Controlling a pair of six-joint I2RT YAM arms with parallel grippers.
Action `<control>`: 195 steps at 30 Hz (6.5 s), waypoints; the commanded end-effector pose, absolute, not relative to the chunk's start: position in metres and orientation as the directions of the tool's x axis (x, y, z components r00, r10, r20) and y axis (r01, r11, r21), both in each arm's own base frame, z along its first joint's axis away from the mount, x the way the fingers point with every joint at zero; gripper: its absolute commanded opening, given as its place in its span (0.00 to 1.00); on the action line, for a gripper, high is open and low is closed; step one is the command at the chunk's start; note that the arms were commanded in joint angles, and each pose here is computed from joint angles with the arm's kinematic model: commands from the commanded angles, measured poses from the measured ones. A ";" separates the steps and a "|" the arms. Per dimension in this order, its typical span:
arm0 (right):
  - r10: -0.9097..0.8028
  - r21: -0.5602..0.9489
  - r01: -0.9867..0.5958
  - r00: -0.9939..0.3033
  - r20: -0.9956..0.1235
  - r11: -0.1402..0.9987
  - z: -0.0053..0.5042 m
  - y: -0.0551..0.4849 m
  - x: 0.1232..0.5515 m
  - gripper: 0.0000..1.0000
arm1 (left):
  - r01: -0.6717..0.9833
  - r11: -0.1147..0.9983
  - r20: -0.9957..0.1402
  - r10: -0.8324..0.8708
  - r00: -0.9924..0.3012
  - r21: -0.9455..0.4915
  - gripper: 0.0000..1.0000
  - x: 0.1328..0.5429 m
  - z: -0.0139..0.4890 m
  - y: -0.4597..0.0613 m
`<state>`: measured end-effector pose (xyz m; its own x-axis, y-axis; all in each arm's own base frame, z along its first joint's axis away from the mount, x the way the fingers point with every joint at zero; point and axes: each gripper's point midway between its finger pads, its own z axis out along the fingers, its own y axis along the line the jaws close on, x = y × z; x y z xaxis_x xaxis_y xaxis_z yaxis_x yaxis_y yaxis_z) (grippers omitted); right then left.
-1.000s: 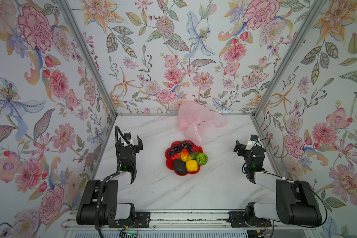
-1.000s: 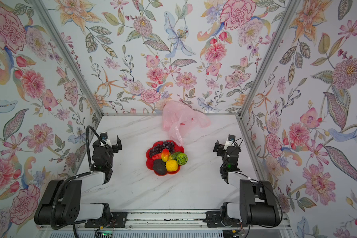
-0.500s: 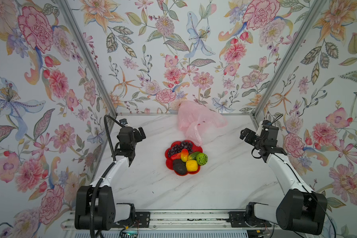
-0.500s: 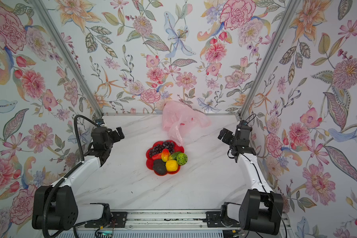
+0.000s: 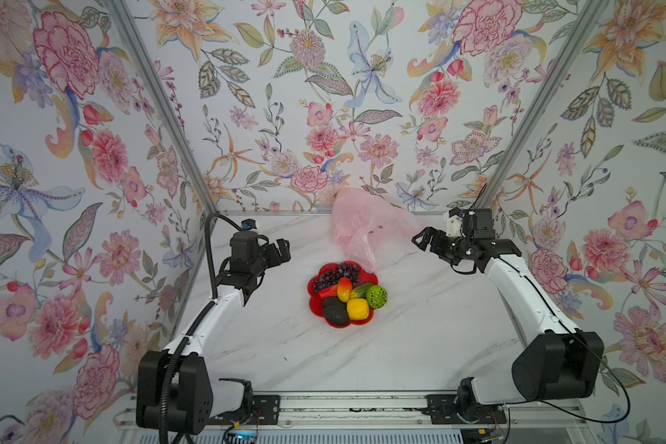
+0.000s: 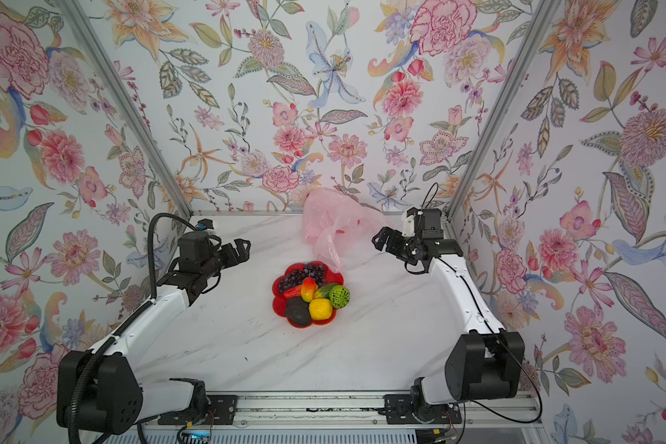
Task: Place the fruits into the plastic bag
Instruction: Pick up the plastic bag from the top-center of the table, then shake the plastic bag.
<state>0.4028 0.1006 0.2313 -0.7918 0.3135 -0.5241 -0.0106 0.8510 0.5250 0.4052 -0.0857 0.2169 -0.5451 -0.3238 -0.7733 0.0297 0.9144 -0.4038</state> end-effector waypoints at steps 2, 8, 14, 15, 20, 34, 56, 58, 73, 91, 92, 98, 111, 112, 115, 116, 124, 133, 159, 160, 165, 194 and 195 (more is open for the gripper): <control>0.318 0.532 0.009 -0.810 -0.492 0.847 0.231 0.103 0.416 0.99 | 0.126 0.895 -0.769 -0.287 -0.571 -0.428 0.99 0.406 0.243 -0.130; 0.319 0.524 0.022 -0.815 -0.483 0.851 0.223 0.103 0.436 0.99 | 0.212 0.843 -0.733 -0.275 -0.622 -0.495 0.99 0.405 0.254 -0.204; 0.327 0.526 0.039 -0.821 -0.468 0.850 0.215 0.096 0.440 0.99 | 0.276 0.810 -0.682 -0.196 -0.704 -0.518 0.96 0.400 0.235 -0.284; 0.329 0.526 0.042 -0.821 -0.466 0.849 0.214 0.094 0.439 0.99 | 0.286 0.808 -0.677 -0.179 -0.714 -0.516 0.95 0.400 0.232 -0.294; 0.344 0.526 0.063 -0.821 -0.455 0.848 0.207 0.080 0.431 0.99 | 0.336 0.808 -0.648 -0.074 -0.758 -0.485 0.93 0.394 0.220 -0.343; 0.390 0.555 0.092 -0.804 -0.449 0.827 0.195 0.063 0.417 0.99 | 0.332 0.876 -0.551 0.094 -0.829 -0.350 0.90 0.389 0.174 -0.386; 0.418 0.587 0.100 -0.796 -0.437 0.804 0.189 0.055 0.427 0.99 | 0.316 0.915 -0.482 0.165 -0.861 -0.252 0.87 0.405 0.124 -0.404; 0.418 0.589 0.097 -0.797 -0.437 0.802 0.188 0.055 0.427 0.99 | 0.313 0.915 -0.486 0.159 -0.859 -0.254 0.85 0.408 0.121 -0.407; 0.416 0.591 0.087 -0.792 -0.447 0.802 0.191 0.053 0.422 0.99 | 0.303 0.924 -0.500 0.153 -0.853 -0.234 0.62 0.436 0.099 -0.423; 0.423 0.585 0.082 -0.771 -0.476 0.807 0.201 0.044 0.418 0.99 | 0.440 0.870 -0.650 0.202 -0.732 -0.224 0.00 0.448 0.187 -0.407; 0.424 0.575 0.085 -0.763 -0.487 0.814 0.203 0.042 0.419 0.99 | 0.454 0.866 -0.661 0.217 -0.718 -0.209 0.00 0.447 0.195 -0.404; 0.380 0.483 0.076 -0.727 -0.572 0.873 0.205 0.030 0.427 0.99 | 0.505 0.853 -0.655 0.308 -0.690 -0.131 0.00 0.438 0.216 -0.372; 0.244 0.485 -0.081 -0.785 -0.569 0.871 0.171 0.082 0.459 0.99 | 0.503 0.858 -0.673 0.313 -0.670 -0.102 0.00 0.429 0.247 -0.325; 0.220 0.483 -0.101 -0.796 -0.563 0.870 0.166 0.091 0.458 0.99 | 0.501 0.859 -0.672 0.311 -0.673 -0.104 0.00 0.430 0.246 -0.323; 0.157 0.487 -0.157 -0.824 -0.544 0.859 0.152 0.119 0.457 0.99 | 0.494 0.861 -0.669 0.296 -0.681 -0.121 0.00 0.431 0.245 -0.317; 0.139 0.482 -0.164 -0.834 -0.533 0.860 0.145 0.125 0.457 0.99 | 0.489 0.863 -0.668 0.291 -0.685 -0.125 0.00 0.433 0.244 -0.315; 0.137 0.462 -0.112 -0.871 -0.472 0.880 0.108 0.134 0.470 0.93 | 0.468 0.868 -0.659 0.255 -0.708 -0.167 0.00 0.437 0.242 -0.305; 0.176 0.413 -0.101 -0.794 -0.581 0.905 0.126 0.126 0.491 0.83 | 0.458 0.874 -0.653 0.252 -0.714 -0.164 0.00 0.436 0.241 -0.296; 0.310 0.478 -0.114 -0.629 -0.713 0.871 0.297 0.166 0.533 0.00 | 0.127 0.965 -0.742 -0.090 -0.664 -0.231 0.00 0.491 0.314 -0.201; 0.319 0.474 -0.145 -0.569 -0.758 0.868 0.330 0.169 0.539 0.00 | 0.131 0.961 -0.785 -0.115 -0.608 -0.242 0.00 0.501 0.345 -0.203; 0.281 0.282 -0.376 -0.058 -0.958 0.883 0.560 0.192 0.493 0.00 | 0.250 0.909 -0.940 -0.300 -0.164 -0.334 0.00 0.484 0.543 -0.189; 0.250 0.467 -0.238 -0.600 -0.760 0.852 0.360 0.228 0.462 0.00 | 0.105 0.968 -0.841 -0.143 -0.522 -0.230 0.00 0.424 0.345 -0.135; 0.251 0.472 -0.247 -0.596 -0.762 0.846 0.364 0.230 0.462 0.00 | 0.104 0.968 -0.846 -0.144 -0.514 -0.229 0.00 0.423 0.349 -0.134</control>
